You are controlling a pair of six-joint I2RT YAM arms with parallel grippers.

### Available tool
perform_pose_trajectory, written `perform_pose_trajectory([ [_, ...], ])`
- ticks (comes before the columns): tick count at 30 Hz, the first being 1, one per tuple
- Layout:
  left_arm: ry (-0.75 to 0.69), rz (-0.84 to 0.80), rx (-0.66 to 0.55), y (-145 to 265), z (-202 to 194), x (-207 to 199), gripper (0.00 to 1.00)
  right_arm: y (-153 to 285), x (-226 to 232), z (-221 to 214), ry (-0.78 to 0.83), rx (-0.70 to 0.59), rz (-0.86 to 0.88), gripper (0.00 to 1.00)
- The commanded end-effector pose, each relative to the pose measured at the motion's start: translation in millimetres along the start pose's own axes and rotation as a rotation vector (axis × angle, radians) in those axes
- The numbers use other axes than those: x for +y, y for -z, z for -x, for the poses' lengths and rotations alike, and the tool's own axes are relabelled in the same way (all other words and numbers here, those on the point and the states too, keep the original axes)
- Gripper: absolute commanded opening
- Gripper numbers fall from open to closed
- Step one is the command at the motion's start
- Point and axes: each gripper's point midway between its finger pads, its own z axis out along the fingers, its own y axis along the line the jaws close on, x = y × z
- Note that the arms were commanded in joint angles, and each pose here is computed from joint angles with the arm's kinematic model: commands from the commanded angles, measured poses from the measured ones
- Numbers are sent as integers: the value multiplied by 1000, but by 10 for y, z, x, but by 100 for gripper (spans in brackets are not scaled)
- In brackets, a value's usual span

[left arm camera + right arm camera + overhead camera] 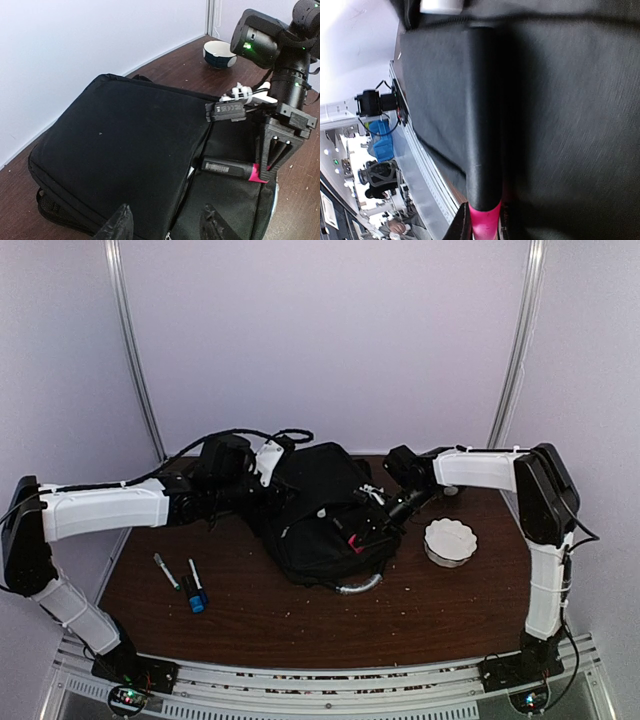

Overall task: Pack the student bag
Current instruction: Place the pen in the upper front pocket of the bag.

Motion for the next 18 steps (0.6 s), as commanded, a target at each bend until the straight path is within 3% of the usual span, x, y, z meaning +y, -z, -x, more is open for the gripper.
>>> perform_pose_trajectory([
  [1,41,6,-83,122,224,4,48,62,16,369,-30,-71,-35,10],
  [15,70,31,-90,199,235,18,48,20,-110,1294,-38,-262,-85,12],
  [18,71,36,-92,213,245,17,48,44,10,1390,-12,-279,-44,26],
])
